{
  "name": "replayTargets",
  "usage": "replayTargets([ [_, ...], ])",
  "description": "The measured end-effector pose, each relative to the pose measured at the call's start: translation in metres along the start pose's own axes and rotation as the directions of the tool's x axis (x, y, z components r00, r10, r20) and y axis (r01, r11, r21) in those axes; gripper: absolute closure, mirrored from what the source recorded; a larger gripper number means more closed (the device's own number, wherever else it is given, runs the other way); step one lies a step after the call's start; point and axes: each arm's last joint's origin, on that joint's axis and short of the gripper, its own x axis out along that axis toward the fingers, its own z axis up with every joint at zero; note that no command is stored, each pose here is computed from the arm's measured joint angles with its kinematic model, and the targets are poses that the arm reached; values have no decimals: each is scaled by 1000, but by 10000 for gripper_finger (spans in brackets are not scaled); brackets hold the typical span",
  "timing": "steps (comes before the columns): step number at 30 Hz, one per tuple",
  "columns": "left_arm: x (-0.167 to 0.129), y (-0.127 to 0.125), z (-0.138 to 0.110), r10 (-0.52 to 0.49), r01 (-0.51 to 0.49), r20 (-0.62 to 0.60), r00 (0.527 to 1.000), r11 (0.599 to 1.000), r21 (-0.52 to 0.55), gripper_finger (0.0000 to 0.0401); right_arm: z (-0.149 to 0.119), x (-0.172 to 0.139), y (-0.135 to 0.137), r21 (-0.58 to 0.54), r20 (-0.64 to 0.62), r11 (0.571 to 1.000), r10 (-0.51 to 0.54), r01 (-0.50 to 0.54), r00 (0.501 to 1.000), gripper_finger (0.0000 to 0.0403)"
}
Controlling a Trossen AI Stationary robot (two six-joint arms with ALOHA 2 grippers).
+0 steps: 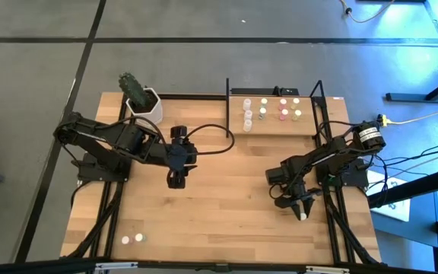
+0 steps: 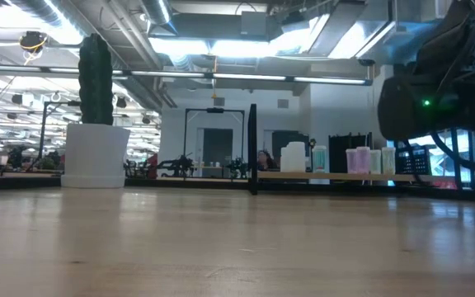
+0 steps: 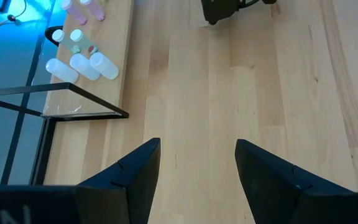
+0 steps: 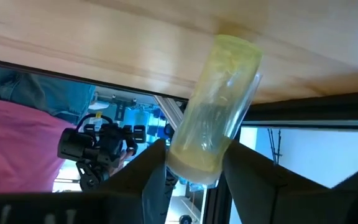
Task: Pick and place medicine bottles onto shelf by color
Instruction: Put the yellow pill bottle on the shelf aligned with the other yellow pill bottles
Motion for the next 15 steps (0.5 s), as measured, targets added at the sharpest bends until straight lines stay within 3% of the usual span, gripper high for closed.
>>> replayTargets([
  [15, 0, 0, 0, 0, 0, 0, 1000, 1000, -1, 199, 1, 0, 2, -20, 4, 1000, 8, -8, 1000, 202],
])
